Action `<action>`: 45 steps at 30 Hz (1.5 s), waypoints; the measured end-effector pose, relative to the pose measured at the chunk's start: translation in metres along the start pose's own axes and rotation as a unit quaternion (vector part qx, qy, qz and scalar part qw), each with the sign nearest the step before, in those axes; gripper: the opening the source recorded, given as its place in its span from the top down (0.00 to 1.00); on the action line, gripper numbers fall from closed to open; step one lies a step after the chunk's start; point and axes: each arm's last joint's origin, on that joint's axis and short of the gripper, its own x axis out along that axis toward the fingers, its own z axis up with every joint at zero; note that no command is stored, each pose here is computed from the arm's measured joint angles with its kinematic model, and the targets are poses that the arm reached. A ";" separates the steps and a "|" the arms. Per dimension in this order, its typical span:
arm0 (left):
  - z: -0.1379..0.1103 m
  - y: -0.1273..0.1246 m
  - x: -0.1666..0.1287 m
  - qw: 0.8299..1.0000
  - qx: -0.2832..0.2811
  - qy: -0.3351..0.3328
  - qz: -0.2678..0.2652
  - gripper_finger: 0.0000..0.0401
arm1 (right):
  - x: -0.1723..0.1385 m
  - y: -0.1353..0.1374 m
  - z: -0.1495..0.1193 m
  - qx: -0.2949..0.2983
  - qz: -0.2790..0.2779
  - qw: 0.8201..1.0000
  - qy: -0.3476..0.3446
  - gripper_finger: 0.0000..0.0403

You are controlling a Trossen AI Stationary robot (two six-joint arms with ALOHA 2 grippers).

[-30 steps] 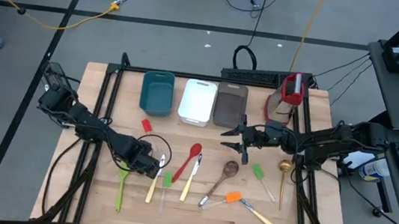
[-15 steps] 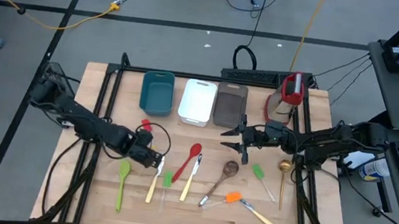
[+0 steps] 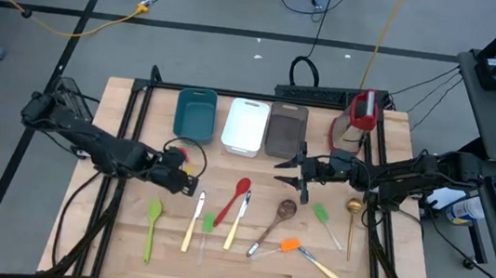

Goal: Pick & Place Kitchen Items
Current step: Put the yellow spatula into the blue bin

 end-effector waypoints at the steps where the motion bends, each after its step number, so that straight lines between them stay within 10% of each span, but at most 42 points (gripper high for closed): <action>1: 0.003 0.000 0.000 1.000 0.001 -0.003 0.001 0.97 | 0.000 0.000 0.000 0.000 0.000 1.000 0.000 0.65; 24: 0.069 0.021 0.009 0.994 0.092 -0.037 0.041 0.96 | 0.000 0.000 0.001 0.001 0.000 1.000 -0.003 0.65; 45: 0.165 0.034 -0.041 0.987 0.113 -0.099 0.053 0.96 | 0.000 0.000 0.001 0.001 0.000 1.000 -0.003 0.65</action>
